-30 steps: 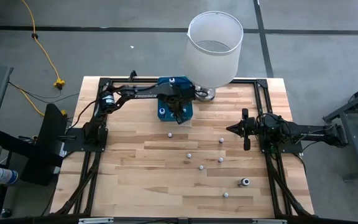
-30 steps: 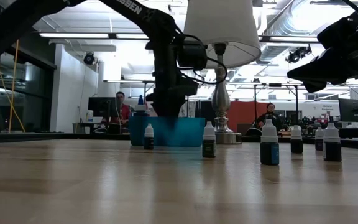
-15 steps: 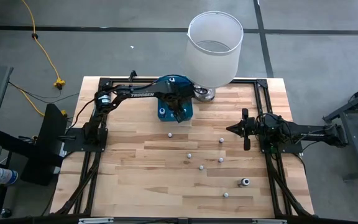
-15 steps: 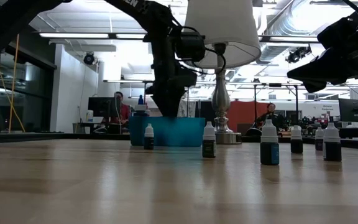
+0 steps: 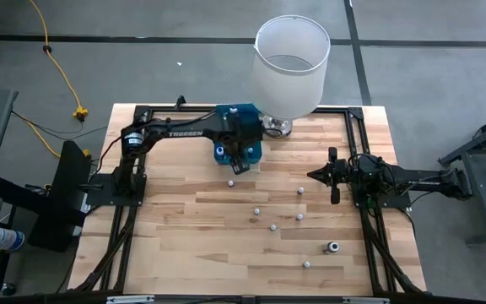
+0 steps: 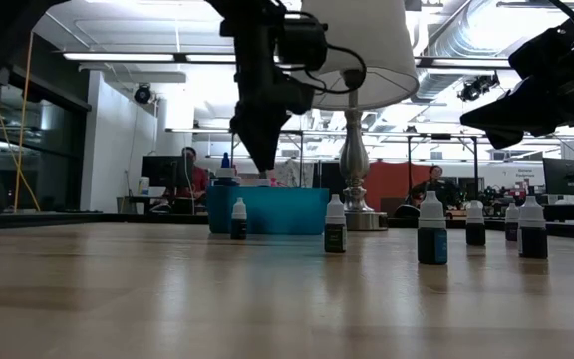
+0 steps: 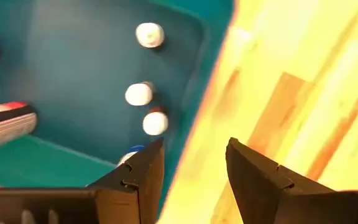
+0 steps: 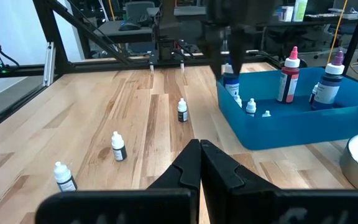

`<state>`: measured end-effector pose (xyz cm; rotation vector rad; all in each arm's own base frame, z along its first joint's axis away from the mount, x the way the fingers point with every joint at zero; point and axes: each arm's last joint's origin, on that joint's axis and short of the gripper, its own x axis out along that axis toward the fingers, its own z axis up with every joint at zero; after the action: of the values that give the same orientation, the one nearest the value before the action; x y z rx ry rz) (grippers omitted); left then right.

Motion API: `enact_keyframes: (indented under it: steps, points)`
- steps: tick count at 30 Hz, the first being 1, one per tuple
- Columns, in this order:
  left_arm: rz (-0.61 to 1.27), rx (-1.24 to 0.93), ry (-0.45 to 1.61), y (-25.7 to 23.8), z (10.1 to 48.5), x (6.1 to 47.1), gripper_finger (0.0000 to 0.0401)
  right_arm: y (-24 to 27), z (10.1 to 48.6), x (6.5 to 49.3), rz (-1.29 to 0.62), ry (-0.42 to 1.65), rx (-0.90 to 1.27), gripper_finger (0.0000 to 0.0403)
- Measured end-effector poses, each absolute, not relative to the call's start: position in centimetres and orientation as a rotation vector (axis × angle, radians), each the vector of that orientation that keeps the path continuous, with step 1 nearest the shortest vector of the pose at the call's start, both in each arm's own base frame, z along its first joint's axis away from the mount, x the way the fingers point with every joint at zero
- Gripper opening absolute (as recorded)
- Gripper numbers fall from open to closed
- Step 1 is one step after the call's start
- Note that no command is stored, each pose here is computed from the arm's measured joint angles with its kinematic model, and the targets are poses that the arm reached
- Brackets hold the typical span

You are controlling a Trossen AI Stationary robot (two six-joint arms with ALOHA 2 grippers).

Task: Pick & Place food coloring
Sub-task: Put the small black food coloring bottle into the blue bin

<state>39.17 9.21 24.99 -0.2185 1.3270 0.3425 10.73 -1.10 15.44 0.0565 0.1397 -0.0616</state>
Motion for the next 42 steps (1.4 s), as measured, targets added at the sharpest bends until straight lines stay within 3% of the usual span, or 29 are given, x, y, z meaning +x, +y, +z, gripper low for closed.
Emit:
enact_keyframes:
  steps: [11,17,36,42]
  points:
    - [0.25,-0.163,1.347,5.0,26.0,39.1,0.0163,-1.1,15.5,10.7,-0.061,0.138,0.056,0.0]
    - [0.245,-0.255,1.362,2.5,25.9,39.2,0.0163,-1.1,15.5,10.7,-0.061,0.138,0.056,0.0]
    - [0.538,-0.426,1.372,0.8,25.7,38.5,0.0163,-1.1,15.5,10.7,-0.061,0.138,0.056,0.0]
    - [0.588,-0.517,1.415,0.7,23.6,39.4,0.0163,-1.1,15.5,10.7,-0.061,0.137,0.056,0.0]
